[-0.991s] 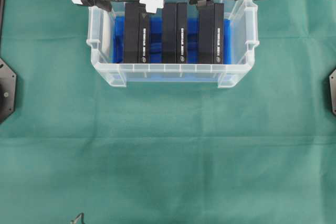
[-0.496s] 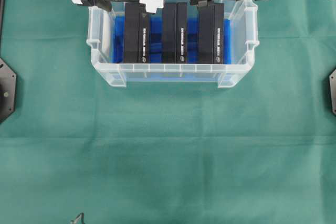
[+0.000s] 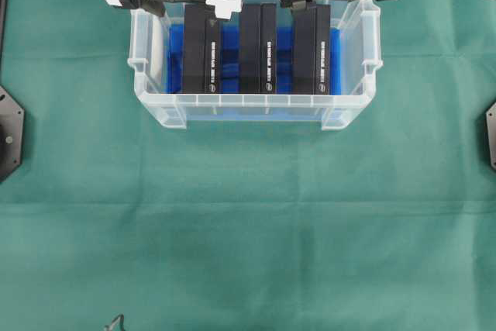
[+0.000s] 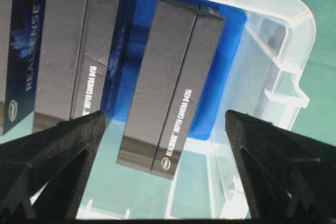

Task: Take the box out of the case with both arms.
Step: 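Move both open grippers above the left and right black boxes, then lower both grippers around the left and right black boxes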

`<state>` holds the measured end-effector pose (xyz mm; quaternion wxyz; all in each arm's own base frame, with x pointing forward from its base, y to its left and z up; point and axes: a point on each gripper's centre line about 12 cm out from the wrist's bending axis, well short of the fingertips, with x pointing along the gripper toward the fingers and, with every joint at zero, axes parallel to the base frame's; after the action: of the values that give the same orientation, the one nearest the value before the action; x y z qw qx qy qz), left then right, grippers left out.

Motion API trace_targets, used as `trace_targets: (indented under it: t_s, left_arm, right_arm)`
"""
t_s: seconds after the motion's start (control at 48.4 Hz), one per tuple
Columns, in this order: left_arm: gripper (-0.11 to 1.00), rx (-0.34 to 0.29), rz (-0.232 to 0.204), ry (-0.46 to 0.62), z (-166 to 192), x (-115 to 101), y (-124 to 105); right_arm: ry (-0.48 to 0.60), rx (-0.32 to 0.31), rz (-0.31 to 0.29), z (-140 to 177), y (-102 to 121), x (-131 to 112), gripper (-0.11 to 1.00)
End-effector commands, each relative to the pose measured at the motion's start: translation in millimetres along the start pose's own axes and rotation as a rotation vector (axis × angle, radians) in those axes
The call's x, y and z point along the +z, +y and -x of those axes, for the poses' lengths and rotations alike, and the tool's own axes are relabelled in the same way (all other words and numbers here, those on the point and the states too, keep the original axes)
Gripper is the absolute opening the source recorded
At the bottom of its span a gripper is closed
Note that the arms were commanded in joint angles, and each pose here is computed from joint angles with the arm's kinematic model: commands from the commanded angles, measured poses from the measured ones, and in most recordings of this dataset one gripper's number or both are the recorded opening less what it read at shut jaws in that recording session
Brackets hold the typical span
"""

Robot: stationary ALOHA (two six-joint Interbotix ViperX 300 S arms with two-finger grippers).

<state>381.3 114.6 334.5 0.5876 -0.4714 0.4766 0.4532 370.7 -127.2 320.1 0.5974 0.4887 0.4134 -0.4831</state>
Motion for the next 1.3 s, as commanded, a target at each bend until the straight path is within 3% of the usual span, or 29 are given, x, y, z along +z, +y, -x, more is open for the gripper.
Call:
trace_targets:
  t_s: [0.0,1.28]
  left_arm:
    - [0.92,-0.027,0.004,-0.019,11,1,0]
    - [0.92,-0.022,0.005,-0.029,0,3,1]
  right_arm:
    - [-0.010,0.035,-0.003,13,2,1,0.96]
    - [-0.002,0.021,0.003,6,4,-1,0.96]
